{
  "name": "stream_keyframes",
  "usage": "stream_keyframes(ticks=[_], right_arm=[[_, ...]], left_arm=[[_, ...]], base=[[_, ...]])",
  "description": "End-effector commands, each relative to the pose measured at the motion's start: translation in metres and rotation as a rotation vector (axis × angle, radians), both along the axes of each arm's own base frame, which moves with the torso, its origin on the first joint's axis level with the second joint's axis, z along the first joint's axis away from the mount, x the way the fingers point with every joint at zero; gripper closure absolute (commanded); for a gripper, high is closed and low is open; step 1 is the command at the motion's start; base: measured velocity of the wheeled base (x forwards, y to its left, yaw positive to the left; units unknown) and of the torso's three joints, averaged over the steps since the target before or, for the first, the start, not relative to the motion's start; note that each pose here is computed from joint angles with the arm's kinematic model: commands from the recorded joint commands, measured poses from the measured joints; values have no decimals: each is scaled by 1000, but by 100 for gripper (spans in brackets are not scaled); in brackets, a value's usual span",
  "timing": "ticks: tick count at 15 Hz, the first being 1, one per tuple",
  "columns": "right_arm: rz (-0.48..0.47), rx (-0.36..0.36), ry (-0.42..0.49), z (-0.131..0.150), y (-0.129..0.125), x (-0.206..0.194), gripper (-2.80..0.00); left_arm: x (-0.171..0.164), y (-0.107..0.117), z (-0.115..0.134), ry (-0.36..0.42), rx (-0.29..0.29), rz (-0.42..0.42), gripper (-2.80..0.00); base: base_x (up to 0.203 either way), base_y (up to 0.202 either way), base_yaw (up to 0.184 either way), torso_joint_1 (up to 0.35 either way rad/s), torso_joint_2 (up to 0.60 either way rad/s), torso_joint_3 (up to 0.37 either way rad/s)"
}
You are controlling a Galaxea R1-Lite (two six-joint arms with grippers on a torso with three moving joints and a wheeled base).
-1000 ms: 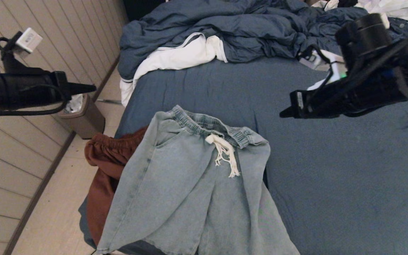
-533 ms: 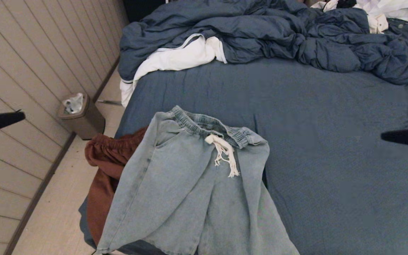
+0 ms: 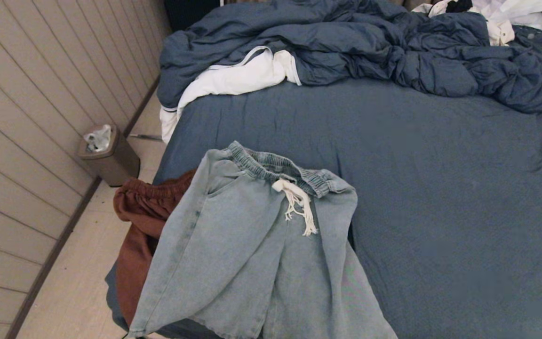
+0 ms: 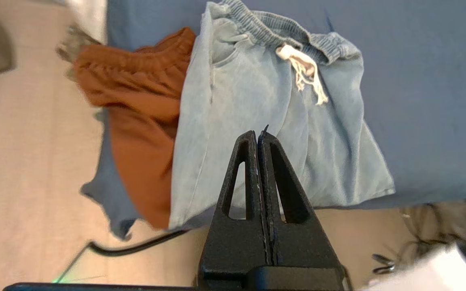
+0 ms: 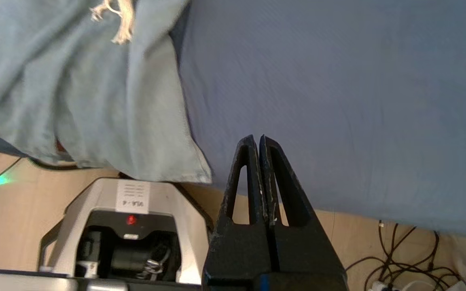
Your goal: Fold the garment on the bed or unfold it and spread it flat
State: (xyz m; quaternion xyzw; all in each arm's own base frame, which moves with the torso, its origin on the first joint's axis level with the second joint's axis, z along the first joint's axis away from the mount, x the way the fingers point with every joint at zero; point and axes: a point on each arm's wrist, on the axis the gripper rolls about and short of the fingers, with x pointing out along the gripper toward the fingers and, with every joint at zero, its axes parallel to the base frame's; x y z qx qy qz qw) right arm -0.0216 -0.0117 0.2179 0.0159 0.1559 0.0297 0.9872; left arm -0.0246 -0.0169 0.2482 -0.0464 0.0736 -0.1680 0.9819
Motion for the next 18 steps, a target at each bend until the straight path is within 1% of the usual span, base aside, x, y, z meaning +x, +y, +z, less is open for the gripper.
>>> stream_keyframes(ticks=[1, 2, 3, 4, 5, 6, 8, 9, 10, 11, 12, 13, 14, 15, 16, 17, 18], right_arm=[[-18, 20, -65, -27, -7, -23, 0], [-81, 7, -31, -41, -7, -21, 0], [-156, -9, 0, -52, -7, -17, 0], [-196, -27, 25, -60, -7, -15, 0], [-200, -38, 19, -59, -8, -15, 0], [-205, -51, 6, -55, -8, -17, 0], [-243, -50, -35, -40, -11, -24, 0], [-285, -52, -29, -34, -10, -30, 0], [-342, -57, -8, -33, -7, -35, 0], [-375, -54, 9, -33, -5, -38, 0], [-358, -30, 27, -35, -5, -38, 0], [-306, -6, 39, -40, -3, -34, 0], [-271, 15, 17, -42, -2, -28, 0], [-276, 17, 3, -46, -1, -24, 0], [-343, -10, -6, -50, -2, -21, 0], [-414, -56, -15, -54, -4, -17, 0], [-426, -72, -55, -52, -4, -14, 0]], left_arm=[[-32, -6, -17, -79, 23, 19, 0], [-34, -6, -32, -51, 44, 52, 0], [-31, -4, -41, -14, 62, 97, 0], [-29, -3, -45, 12, 63, 134, 0], [-31, -3, -43, 2, 68, 136, 0], [-35, -4, -38, -13, 71, 130, 0], [-51, -8, -25, -8, 65, 94, 0], [-63, -12, -20, 7, 57, 60, 0], [-72, -14, -19, 45, 48, 31, 0], [-75, -15, -19, 62, 51, 16, 0], [-72, -14, -24, 85, 54, 13, 0], [-68, -13, -30, 123, 53, 18, 0], [-70, -14, -32, 143, 51, 17, 0], [-72, -14, -34, 170, 48, 17, 0], [-71, -14, -37, 191, 49, 19, 0], [-68, -13, -40, 194, 51, 17, 0], [-61, -12, -45, 197, 53, 17, 0]], base=[[0, 0, 0, 0, 0, 0], [0, 0, 0, 0, 0, 0], [0, 0, 0, 0, 0, 0], [0, 0, 0, 0, 0, 0], [0, 0, 0, 0, 0, 0], [0, 0, 0, 0, 0, 0], [0, 0, 0, 0, 0, 0], [0, 0, 0, 0, 0, 0], [0, 0, 0, 0, 0, 0], [0, 0, 0, 0, 0, 0], [0, 0, 0, 0, 0, 0], [0, 0, 0, 0, 0, 0], [0, 0, 0, 0, 0, 0], [0, 0, 0, 0, 0, 0], [0, 0, 0, 0, 0, 0], [0, 0, 0, 0, 0, 0], [0, 0, 0, 0, 0, 0]])
